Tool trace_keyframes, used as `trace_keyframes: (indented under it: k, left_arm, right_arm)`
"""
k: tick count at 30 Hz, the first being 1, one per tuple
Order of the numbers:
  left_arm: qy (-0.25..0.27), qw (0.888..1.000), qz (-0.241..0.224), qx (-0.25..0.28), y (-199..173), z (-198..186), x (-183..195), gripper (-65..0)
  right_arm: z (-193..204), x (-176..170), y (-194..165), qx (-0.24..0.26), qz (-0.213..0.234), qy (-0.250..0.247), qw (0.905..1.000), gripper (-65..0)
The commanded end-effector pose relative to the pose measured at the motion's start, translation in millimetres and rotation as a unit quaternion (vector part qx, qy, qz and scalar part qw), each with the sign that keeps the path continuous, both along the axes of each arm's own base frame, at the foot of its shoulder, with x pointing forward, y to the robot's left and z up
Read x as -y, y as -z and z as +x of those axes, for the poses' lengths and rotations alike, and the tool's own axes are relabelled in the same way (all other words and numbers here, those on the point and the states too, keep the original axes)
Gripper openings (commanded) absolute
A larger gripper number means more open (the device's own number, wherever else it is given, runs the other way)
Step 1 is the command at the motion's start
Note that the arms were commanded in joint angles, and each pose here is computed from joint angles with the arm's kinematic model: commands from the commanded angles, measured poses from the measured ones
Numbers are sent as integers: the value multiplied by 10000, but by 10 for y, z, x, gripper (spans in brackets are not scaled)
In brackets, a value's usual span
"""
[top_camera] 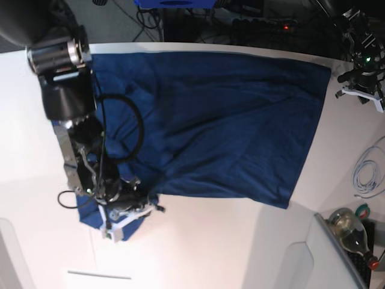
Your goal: Layout the t-shirt on the table in an organized manner, then fold the t-shirt properly
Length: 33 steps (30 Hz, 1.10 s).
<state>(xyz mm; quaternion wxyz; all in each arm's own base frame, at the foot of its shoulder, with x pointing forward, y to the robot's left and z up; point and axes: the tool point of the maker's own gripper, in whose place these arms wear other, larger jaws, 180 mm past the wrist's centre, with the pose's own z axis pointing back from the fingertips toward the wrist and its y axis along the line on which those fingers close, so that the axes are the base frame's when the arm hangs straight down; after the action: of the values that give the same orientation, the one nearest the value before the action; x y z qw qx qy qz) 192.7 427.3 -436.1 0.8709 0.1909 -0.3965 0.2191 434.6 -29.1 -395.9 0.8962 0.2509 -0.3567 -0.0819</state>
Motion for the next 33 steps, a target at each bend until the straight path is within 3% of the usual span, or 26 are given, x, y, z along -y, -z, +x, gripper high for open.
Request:
trace_keyframes:
  k: [1, 8, 12, 17, 20, 22, 24, 26, 29, 33]
  left_arm:
    - [27, 9996, 199, 194, -154, 83, -90, -650]
    - [42, 9996, 198, 197, -153, 97, -80, -650]
    - [42, 9996, 198, 197, -153, 97, -80, -650]
    - [42, 9996, 198, 197, -153, 97, -80, -650]
    - [20, 9996, 202, 201, -157, 88, -92, -650]
    - [12, 9996, 204, 203, -159, 84, -96, -650]
    - [5, 9996, 205, 205, -160, 81, -100, -650]
    - [5, 9996, 205, 205, -160, 81, -100, -650]
    - [15, 9995, 260, 192, -190, 79, -146, -650]
    - [15, 9995, 260, 192, -190, 79, -146, -650]
  right_arm:
    - [77, -104, -258, 337, 156, -95, 9993, -650]
    - [-307, -453, -231, 229, 433, -420, 9979, -650]
    - [-624, -845, 26, -87, 263, -1052, 9941, -644]
    - [-863, -1060, 286, -470, 165, -1391, 9890, -492]
    - [-814, -1050, 200, -342, 187, -1366, 9899, -387]
    - [-719, -905, 101, -130, 78, -1310, 9913, -380]
    - [-487, -666, -37, 220, -6, -969, 9951, -377]
    - [-232, -243, -36, 279, 0, -39, 9996, -372]
    - [42, 411, 123, 49, -144, 1269, 9918, -369]
    - [156, 921, 473, -603, -453, 1728, 9821, -369]
